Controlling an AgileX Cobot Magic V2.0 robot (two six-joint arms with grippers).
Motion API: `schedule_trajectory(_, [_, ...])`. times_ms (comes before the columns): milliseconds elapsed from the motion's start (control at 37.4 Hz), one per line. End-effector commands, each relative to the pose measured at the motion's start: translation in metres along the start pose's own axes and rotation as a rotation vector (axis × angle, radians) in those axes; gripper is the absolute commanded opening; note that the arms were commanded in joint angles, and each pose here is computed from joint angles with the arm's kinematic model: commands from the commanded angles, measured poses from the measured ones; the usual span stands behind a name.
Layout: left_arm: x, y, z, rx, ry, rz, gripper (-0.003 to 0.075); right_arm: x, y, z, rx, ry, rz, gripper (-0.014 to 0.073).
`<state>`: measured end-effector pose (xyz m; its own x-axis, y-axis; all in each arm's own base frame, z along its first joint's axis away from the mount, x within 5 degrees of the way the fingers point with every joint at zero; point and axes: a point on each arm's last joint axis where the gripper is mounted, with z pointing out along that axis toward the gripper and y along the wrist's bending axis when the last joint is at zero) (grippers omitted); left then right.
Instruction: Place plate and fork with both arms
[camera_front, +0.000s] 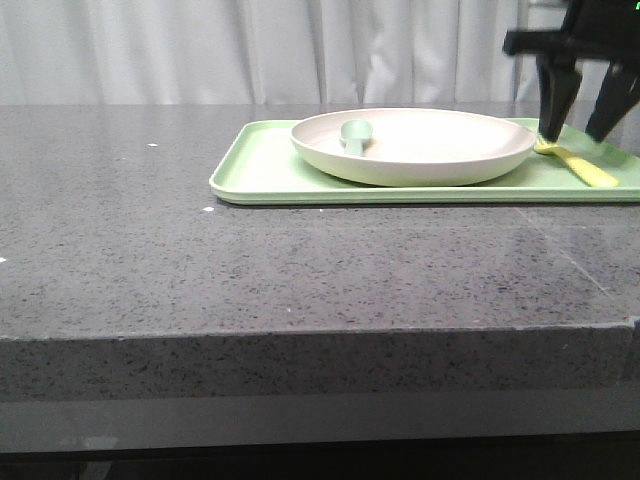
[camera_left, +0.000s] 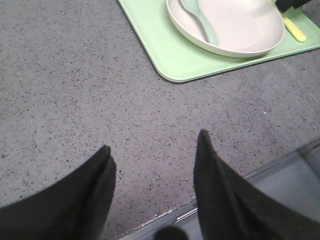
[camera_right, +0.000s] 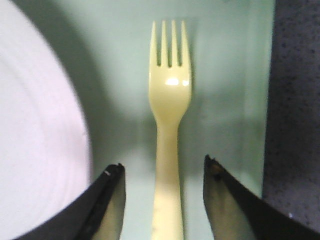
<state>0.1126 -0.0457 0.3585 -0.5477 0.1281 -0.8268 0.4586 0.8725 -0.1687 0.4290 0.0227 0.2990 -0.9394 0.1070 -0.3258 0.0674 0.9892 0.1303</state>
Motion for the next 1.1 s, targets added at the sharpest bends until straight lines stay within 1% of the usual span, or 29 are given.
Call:
schedule_trajectory(0, [-0.012, -0.001, -0.006, -0.007, -0.090, -0.010, 0.0358, 0.006, 0.006, -0.069, -0.021, -0.147, -0.041, 0.0394])
schedule_trajectory(107, [-0.012, -0.001, -0.006, -0.007, -0.090, -0.010, 0.0358, 0.015, 0.010, -0.099, -0.028, -0.198, -0.087, 0.0394])
schedule_trajectory(240, [-0.012, -0.001, -0.006, -0.007, -0.090, -0.010, 0.0358, 0.039, 0.020, -0.148, -0.041, -0.251, -0.166, 0.0394])
schedule_trajectory(427, [-0.012, -0.001, -0.006, -0.007, -0.090, -0.010, 0.0358, 0.072, 0.029, -0.197, -0.067, -0.351, -0.210, 0.0394])
schedule_trajectory(507, [-0.012, -0.001, -0.006, -0.007, -0.090, -0.010, 0.0358, 0.090, 0.028, -0.212, -0.075, -0.394, -0.218, 0.0394])
schedule_trajectory(614, [-0.012, -0.001, -0.006, -0.007, -0.090, -0.010, 0.0358, 0.115, 0.024, -0.227, -0.082, -0.444, -0.219, 0.0394])
schedule_trajectory(694, [-0.012, -0.001, -0.006, -0.007, -0.090, -0.010, 0.0358, 0.135, 0.020, -0.230, -0.084, -0.474, -0.218, 0.0394])
schedule_trajectory(801, [-0.012, -0.001, -0.006, -0.007, -0.090, -0.010, 0.0358, 0.173, 0.012, -0.238, -0.092, -0.549, -0.218, 0.0394])
schedule_trajectory(935, [-0.012, -0.001, -0.006, -0.007, -0.090, -0.010, 0.0358, 0.216, 0.002, -0.234, -0.090, -0.608, -0.237, 0.0394])
schedule_trajectory(1068, [-0.012, -0.001, -0.006, -0.007, -0.090, -0.010, 0.0358, 0.249, -0.006, -0.229, -0.092, -0.624, -0.237, 0.0394])
